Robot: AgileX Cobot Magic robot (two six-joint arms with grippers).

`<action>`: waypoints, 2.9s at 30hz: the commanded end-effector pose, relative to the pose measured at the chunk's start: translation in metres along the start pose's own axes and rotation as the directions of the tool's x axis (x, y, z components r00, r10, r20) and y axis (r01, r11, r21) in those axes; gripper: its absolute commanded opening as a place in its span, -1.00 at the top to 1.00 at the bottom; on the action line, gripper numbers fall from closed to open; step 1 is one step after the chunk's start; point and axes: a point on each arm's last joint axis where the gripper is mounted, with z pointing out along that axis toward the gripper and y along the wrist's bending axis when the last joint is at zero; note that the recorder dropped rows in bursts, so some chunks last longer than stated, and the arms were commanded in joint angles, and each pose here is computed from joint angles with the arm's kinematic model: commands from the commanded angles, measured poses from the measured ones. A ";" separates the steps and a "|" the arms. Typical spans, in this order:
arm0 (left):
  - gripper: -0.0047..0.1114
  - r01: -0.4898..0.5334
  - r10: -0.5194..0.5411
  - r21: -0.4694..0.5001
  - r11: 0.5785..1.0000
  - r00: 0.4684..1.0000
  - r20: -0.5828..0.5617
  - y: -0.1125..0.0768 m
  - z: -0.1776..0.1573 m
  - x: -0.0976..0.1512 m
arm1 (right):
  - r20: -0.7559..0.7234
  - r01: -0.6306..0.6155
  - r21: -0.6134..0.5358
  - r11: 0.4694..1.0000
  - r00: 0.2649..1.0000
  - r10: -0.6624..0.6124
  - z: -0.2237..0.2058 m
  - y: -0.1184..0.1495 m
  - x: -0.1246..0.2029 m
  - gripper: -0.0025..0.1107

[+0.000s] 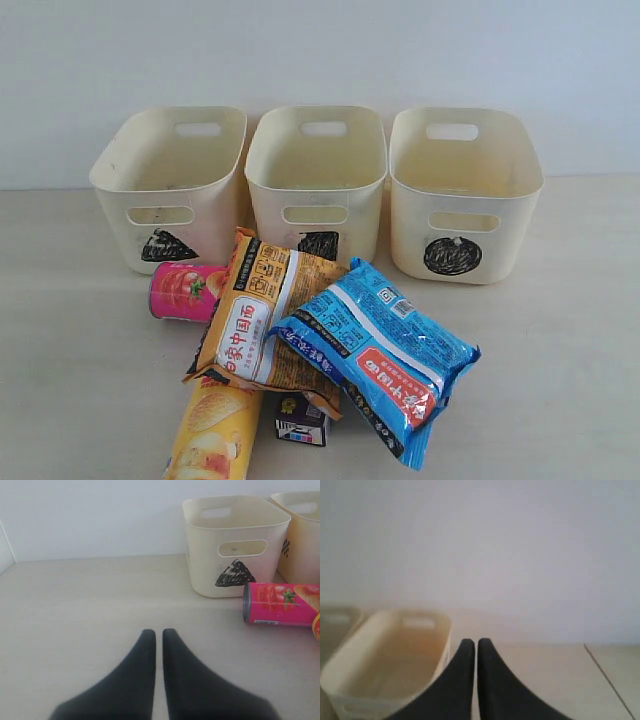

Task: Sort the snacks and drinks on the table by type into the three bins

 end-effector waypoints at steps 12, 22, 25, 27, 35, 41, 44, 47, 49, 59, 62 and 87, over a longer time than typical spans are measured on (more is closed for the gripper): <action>0.85 0.011 -0.011 0.008 1.000 1.000 0.014 0.000 -0.001 -0.002 | -0.605 -0.044 -0.648 0.760 0.636 -0.479 0.114 0.065 0.047 0.96; 0.85 0.011 -0.011 0.008 1.000 1.000 0.014 0.000 -0.001 -0.002 | -0.672 -0.421 -0.704 0.572 0.657 -0.342 0.181 0.040 0.093 0.96; 0.85 0.011 -0.011 0.008 1.000 1.000 0.014 0.000 -0.001 -0.002 | -0.667 -0.446 -0.735 0.511 0.614 -0.422 0.191 0.061 0.122 0.75; 0.85 0.011 -0.011 0.008 1.000 1.000 0.014 0.000 -0.001 -0.002 | -0.632 -0.441 -0.772 0.458 0.611 -0.477 0.192 0.079 0.132 0.20; 0.85 0.011 -0.011 0.008 1.000 1.000 0.014 0.000 -0.001 -0.002 | -0.478 -0.274 -0.871 0.408 0.665 -0.574 0.192 0.127 0.137 -0.71; 0.85 0.011 -0.011 0.008 1.000 1.000 0.014 0.000 -0.001 -0.002 | -0.473 -0.271 -0.874 0.403 0.666 -0.577 0.193 0.128 0.140 -0.71; 0.85 0.011 -0.011 0.008 1.000 1.000 0.014 0.000 -0.001 -0.002 | -0.493 -0.308 -0.867 0.392 0.647 -0.582 0.194 0.129 0.149 -0.71; 0.85 0.011 -0.011 0.008 1.000 1.000 0.014 0.000 -0.001 -0.002 | -0.517 -0.341 -0.855 0.392 0.624 -0.586 0.198 0.130 0.163 -0.71; 0.85 0.011 -0.011 0.008 1.000 1.000 0.014 0.000 -0.001 -0.002 | -0.528 -0.352 -0.848 0.395 0.613 -0.587 0.200 0.130 0.169 -0.71; 0.85 0.011 -0.011 0.008 1.000 1.000 0.014 0.000 -0.001 -0.002 | -0.566 -0.440 -0.822 0.361 0.570 -0.596 0.203 0.133 0.196 -0.71; 0.85 0.011 -0.011 0.008 1.000 1.000 0.014 0.000 -0.001 -0.002 | -0.564 -0.471 -0.821 0.324 0.576 -0.592 0.201 0.135 0.196 -0.71; 0.85 0.011 -0.011 0.008 1.000 1.000 0.014 0.000 -0.001 -0.002 | -0.514 -0.395 -0.855 0.335 0.574 -0.637 0.185 0.127 0.147 0.96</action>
